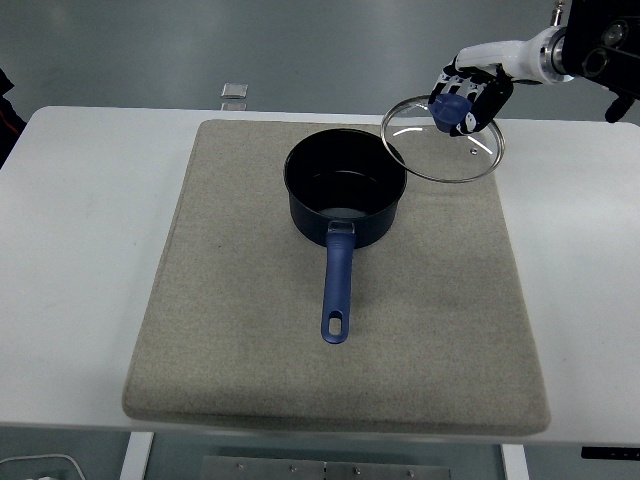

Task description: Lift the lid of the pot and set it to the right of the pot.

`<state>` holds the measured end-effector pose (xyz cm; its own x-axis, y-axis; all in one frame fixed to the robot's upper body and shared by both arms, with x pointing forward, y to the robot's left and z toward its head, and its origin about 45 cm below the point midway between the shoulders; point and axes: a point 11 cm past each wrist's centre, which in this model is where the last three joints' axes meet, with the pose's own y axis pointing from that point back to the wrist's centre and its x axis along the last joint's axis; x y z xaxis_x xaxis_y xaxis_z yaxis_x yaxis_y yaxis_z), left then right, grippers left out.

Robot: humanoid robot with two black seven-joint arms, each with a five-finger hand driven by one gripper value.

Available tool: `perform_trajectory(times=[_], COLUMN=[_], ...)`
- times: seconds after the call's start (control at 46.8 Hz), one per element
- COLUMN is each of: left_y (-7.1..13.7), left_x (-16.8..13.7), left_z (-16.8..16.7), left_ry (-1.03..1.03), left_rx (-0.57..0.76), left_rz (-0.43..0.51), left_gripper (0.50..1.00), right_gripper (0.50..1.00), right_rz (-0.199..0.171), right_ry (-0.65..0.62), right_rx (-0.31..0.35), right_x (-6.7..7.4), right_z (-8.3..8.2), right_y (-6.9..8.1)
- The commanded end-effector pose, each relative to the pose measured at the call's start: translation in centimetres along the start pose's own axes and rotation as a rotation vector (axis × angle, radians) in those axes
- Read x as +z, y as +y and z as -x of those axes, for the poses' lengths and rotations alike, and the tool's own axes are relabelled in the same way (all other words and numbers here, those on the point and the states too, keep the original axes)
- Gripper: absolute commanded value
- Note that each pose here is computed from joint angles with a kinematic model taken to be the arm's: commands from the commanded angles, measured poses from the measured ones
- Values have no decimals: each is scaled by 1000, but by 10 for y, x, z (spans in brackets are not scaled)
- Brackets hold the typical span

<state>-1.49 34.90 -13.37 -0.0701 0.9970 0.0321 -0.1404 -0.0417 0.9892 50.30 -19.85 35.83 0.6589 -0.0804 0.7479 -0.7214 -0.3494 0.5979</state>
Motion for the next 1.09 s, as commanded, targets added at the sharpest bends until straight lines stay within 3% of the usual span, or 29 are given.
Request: perform_trajectory(times=[0.0, 0.278, 0.556, 0.919, 1.068], left_y=[0, 0, 0, 0, 0], left_x=[0, 0, 0, 0, 0], left_z=[0, 0, 0, 0, 0], left_ry=[0, 0, 0, 0, 0], left_rx=[-2, 0, 0, 0, 0], left_rz=[0, 0, 0, 0, 0], left_gripper=[1000, 1000, 1000, 1000, 1000], right_gripper=[509, 513, 517, 517, 521], right_rz=[17, 44, 53, 88, 87], right_ry=[-21, -36, -49, -34, -35], right_rx=[-2, -14, -23, -17, -16], right_x=[14, 34, 43, 58, 58], right_z=[5, 26, 43, 44, 44], right_y=[0, -8, -17, -17, -18])
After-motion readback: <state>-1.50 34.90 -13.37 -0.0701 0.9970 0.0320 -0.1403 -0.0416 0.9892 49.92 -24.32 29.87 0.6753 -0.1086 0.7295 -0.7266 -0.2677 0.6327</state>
